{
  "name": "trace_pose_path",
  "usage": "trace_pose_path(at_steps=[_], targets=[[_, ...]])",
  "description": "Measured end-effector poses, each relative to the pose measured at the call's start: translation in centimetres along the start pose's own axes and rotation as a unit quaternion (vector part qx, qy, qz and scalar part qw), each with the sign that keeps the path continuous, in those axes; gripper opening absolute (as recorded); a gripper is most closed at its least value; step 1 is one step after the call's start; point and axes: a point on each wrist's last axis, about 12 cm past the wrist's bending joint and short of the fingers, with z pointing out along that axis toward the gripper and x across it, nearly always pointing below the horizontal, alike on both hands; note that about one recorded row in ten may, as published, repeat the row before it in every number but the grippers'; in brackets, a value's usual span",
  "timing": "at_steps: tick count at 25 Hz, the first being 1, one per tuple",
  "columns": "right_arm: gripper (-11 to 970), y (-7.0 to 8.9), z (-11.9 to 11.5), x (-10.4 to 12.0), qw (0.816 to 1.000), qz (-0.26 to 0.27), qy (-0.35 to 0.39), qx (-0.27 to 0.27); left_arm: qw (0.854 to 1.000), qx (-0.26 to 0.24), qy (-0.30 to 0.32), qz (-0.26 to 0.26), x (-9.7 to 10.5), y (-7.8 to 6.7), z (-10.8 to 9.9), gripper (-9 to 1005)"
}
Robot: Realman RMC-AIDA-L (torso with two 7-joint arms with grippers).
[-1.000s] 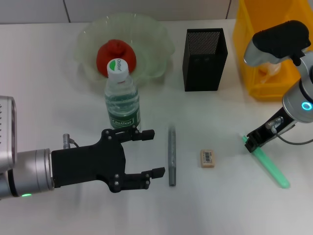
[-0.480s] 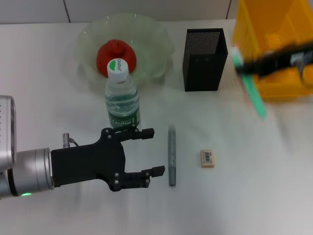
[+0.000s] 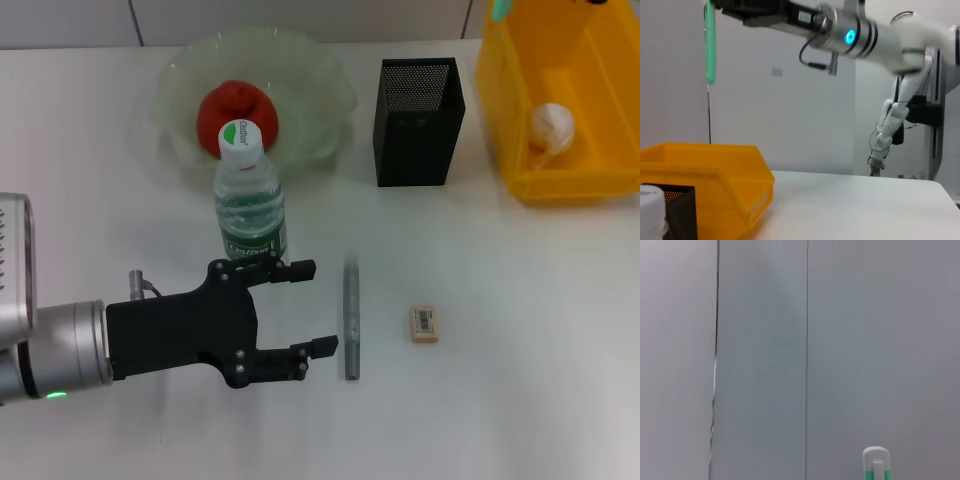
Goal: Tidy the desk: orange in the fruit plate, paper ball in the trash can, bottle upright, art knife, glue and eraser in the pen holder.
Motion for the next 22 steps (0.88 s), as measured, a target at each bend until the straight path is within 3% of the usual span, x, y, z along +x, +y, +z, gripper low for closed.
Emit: trace_pose_path(at_steps=[2,5,7,12,22], targets=[[225,-0.8,-0.5,2.6,0.999,0.000,-0.041,0.019,1.000,0.000,0.000,-0.002,0.0,0.0,0.0,785],[232,-1.1,-0.5,4.4,0.999,0.001,-0.043,0.027,1.000,0.000,0.001,-0.003,0.0,0.0,0.0,785],[236,-1.3,0.3,6.6,0.999,0.018,-0.030,0.037,1.000,-0.001,0.001,-0.005,0.1,-0.1,-0.1,785],[248,-1.0,2.1,9.3,0.999,0.021,0.015,0.043,1.000,0.000,0.002,-0.005,0.1,-0.1,-0.1,785],[270,-0.8,3.7,11.0,0.996,0.024,0.065,0.053,1.000,0.000,0.002,-0.006,0.1,-0.1,-0.1,785]])
